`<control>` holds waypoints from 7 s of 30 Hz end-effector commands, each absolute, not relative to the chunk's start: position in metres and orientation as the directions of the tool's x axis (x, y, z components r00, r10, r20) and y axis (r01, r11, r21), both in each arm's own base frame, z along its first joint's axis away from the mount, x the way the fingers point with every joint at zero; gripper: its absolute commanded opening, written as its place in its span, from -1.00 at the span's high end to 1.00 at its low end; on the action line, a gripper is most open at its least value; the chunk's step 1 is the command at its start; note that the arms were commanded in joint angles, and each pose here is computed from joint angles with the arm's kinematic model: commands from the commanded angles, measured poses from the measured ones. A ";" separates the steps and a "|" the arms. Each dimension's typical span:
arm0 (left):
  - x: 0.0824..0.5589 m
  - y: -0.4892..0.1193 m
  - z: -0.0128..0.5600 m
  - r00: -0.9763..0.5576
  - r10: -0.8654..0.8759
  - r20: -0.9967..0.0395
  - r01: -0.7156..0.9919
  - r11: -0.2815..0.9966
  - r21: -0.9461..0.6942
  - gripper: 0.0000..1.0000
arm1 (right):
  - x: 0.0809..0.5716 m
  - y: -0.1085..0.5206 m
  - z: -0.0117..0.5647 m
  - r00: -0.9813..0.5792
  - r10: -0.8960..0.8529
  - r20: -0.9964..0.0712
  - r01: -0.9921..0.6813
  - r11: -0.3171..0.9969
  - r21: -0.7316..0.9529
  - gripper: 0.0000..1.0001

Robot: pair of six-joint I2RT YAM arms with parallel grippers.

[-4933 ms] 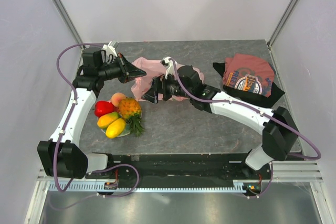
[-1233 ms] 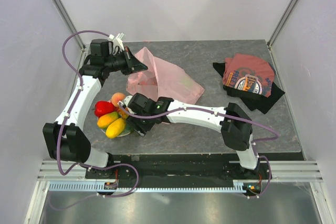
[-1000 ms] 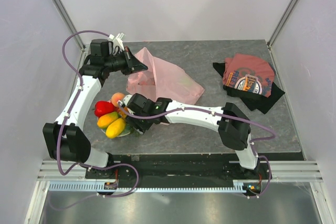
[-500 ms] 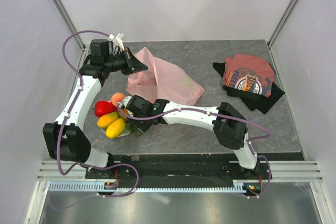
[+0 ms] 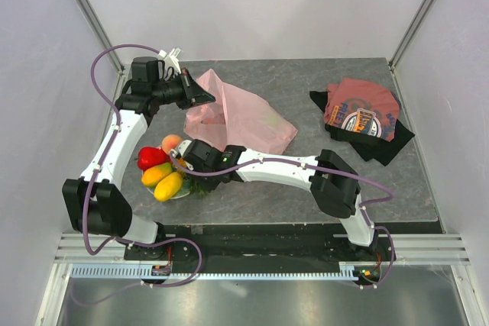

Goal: Place the fruits into the plastic bag

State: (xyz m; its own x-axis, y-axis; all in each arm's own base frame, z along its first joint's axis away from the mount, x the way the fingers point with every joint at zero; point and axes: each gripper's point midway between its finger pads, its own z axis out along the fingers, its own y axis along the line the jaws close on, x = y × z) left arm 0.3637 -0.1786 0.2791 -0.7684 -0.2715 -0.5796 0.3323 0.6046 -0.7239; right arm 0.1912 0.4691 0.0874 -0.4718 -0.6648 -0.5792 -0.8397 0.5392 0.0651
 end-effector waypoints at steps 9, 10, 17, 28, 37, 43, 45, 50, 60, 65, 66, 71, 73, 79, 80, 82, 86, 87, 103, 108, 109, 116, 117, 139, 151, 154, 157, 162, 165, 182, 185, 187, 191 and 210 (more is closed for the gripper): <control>0.359 -0.179 0.290 -0.741 -0.238 -0.628 0.402 0.592 -0.698 0.97 | 0.201 0.457 0.150 -0.451 -0.573 -0.684 -0.804 0.594 0.033 1.00; 0.359 -0.179 0.290 -0.740 -0.239 -0.628 0.401 0.593 -0.698 0.97 | 0.201 0.456 0.154 -0.451 -0.567 -0.690 -0.803 0.595 0.036 1.00; 0.360 -0.179 0.288 -0.744 -0.239 -0.624 0.397 0.592 -0.701 0.97 | 0.203 0.448 0.186 -0.420 -0.521 -0.743 -0.797 0.603 0.029 1.00; 0.364 -0.180 0.292 -0.743 -0.237 -0.626 0.403 0.589 -0.700 0.97 | 0.166 0.437 0.235 -0.405 -0.470 -0.784 -0.864 0.477 0.160 1.00; 0.369 -0.183 0.298 -0.741 -0.228 -0.632 0.422 0.574 -0.702 0.97 | 0.121 0.426 0.284 -0.451 -0.401 -0.797 -0.883 0.329 0.334 1.00; 0.368 -0.184 0.306 -0.732 -0.226 -0.642 0.438 0.566 -0.698 0.97 | 0.133 0.408 0.291 -0.535 -0.333 -0.777 -0.823 0.413 0.389 1.00; 0.367 -0.184 0.307 -0.730 -0.225 -0.645 0.442 0.565 -0.697 0.97 | 0.141 0.404 0.288 -0.563 -0.313 -0.765 -0.799 0.441 0.408 1.00; 0.364 -0.185 0.311 -0.722 -0.213 -0.658 0.463 0.559 -0.688 0.97 | 0.170 0.391 0.283 -0.658 -0.230 -0.717 -0.703 0.528 0.476 1.00; 0.358 -0.183 0.313 -0.705 -0.194 -0.682 0.489 0.563 -0.666 0.97 | 0.212 0.350 0.277 -0.757 -0.085 -0.648 -0.535 0.650 0.540 1.00; 0.347 -0.185 0.313 -0.708 -0.176 -0.684 0.511 0.541 -0.668 0.97 | 0.236 0.321 0.267 -0.770 -0.014 -0.638 -0.432 0.748 0.505 1.00; 0.345 -0.186 0.312 -0.710 -0.173 -0.682 0.513 0.536 -0.670 0.97 | 0.241 0.316 0.265 -0.770 0.006 -0.639 -0.407 0.765 0.498 1.00; 0.328 -0.192 0.315 -0.722 -0.167 -0.672 0.524 0.502 -0.688 0.97 | 0.265 0.303 0.261 -0.763 0.077 -0.642 -0.328 0.810 0.486 1.00; 0.322 -0.196 0.313 -0.729 -0.164 -0.664 0.523 0.492 -0.696 0.97 | 0.272 0.303 0.262 -0.760 0.102 -0.641 -0.306 0.815 0.493 1.00; 0.297 -0.212 0.318 -0.739 -0.180 -0.649 0.529 0.442 -0.725 0.97 | 0.286 0.328 0.264 -0.774 0.164 -0.611 -0.283 0.774 0.567 1.00; 0.293 -0.215 0.319 -0.747 -0.186 -0.638 0.522 0.430 -0.737 0.97 | 0.285 0.340 0.265 -0.790 0.161 -0.591 -0.300 0.740 0.602 1.00; 0.293 -0.217 0.316 -0.749 -0.192 -0.635 0.521 0.421 -0.742 0.97 | 0.282 0.351 0.262 -0.815 0.167 -0.555 -0.290 0.711 0.640 1.00; 0.295 -0.219 0.311 -0.756 -0.193 -0.625 0.512 0.422 -0.749 0.97 | 0.275 0.363 0.257 -0.834 0.137 -0.534 -0.303 0.695 0.652 1.00; 0.296 -0.220 0.309 -0.756 -0.192 -0.626 0.511 0.424 -0.748 0.97 | 0.273 0.364 0.258 -0.834 0.135 -0.535 -0.307 0.692 0.654 1.00; 0.288 -0.220 0.317 -0.762 -0.196 -0.618 0.513 0.400 -0.759 0.97 | 0.294 0.350 0.236 -0.816 0.179 -0.549 -0.236 0.765 0.600 1.00; 0.277 -0.222 0.320 -0.777 -0.211 -0.593 0.495 0.376 -0.783 0.97 | 0.325 0.339 0.230 -0.771 0.224 -0.596 -0.183 0.819 0.544 1.00; 0.275 -0.224 0.322 -0.777 -0.210 -0.593 0.498 0.371 -0.784 0.97 | 0.332 0.338 0.235 -0.755 0.226 -0.616 -0.188 0.825 0.533 1.00; 0.269 -0.231 0.331 -0.779 -0.219 -0.587 0.501 0.346 -0.794 0.97 | 0.366 0.336 0.231 -0.696 0.214 -0.686 -0.161 0.884 0.439 1.00; 0.270 -0.232 0.331 -0.783 -0.220 -0.582 0.497 0.343 -0.797 0.97 | 0.371 0.339 0.226 -0.699 0.212 -0.683 -0.159 0.885 0.438 1.00; 0.285 -0.239 0.344 -0.771 -0.254 -0.583 0.497 0.331 -0.802 0.97 | 0.396 0.319 0.142 -0.717 0.160 -0.678 -0.038 0.963 0.267 1.00; 0.296 -0.236 0.325 -0.785 -0.247 -0.568 0.460 0.383 -0.801 0.97 | 0.386 0.324 0.151 -0.742 0.117 -0.660 -0.151 0.931 0.334 0.06; 0.300 -0.234 0.326 -0.785 -0.249 -0.567 0.454 0.390 -0.801 0.97 | 0.384 0.324 0.160 -0.729 0.118 -0.675 -0.174 0.921 0.348 -0.17; 0.304 -0.232 0.325 -0.783 -0.250 -0.569 0.453 0.397 -0.798 0.97 | 0.379 0.325 0.175 -0.710 0.113 -0.695 -0.216 0.904 0.368 -0.41; 0.311 -0.229 0.322 -0.784 -0.257 -0.565 0.443 0.406 -0.800 0.97 | 0.368 0.325 0.202 -0.679 0.120 -0.725 -0.278 0.871 0.405 -0.62; 0.318 -0.221 0.322 -0.779 -0.272 -0.565 0.433 0.418 -0.799 0.97 | 0.357 0.322 0.231 -0.642 0.142 -0.753 -0.328 0.837 0.437 -0.65; 0.335 -0.207 0.319 -0.767 -0.271 -0.582 0.425 0.464 -0.777 0.97 | 0.316 0.308 0.334 -0.444 0.205 -0.872 -0.480 0.768 0.424 -0.64; 0.338 -0.206 0.318 -0.766 -0.271 -0.583 0.422 0.472 -0.774 0.97 | 0.318 0.285 0.355 -0.389 0.216 -0.896 -0.428 0.818 0.383 -0.65; 0.340 -0.205 0.318 -0.765 -0.275 -0.582 0.418 0.476 -0.774 0.97 | 0.319 0.266 0.356 -0.374 0.206 -0.904 -0.362 0.865 0.347 -0.68; 0.344 -0.202 0.318 -0.765 -0.280 -0.580 0.411 0.481 -0.774 0.97 | 0.319 0.241 0.330 -0.416 0.118 -0.902 -0.270 0.931 0.247 -0.69; 0.350 -0.198 0.324 -0.756 -0.290 -0.587 0.406 0.496 -0.767 0.97 | 0.319 0.218 0.222 -0.613 -0.128 -0.780 -0.246 0.969 0.034 -0.53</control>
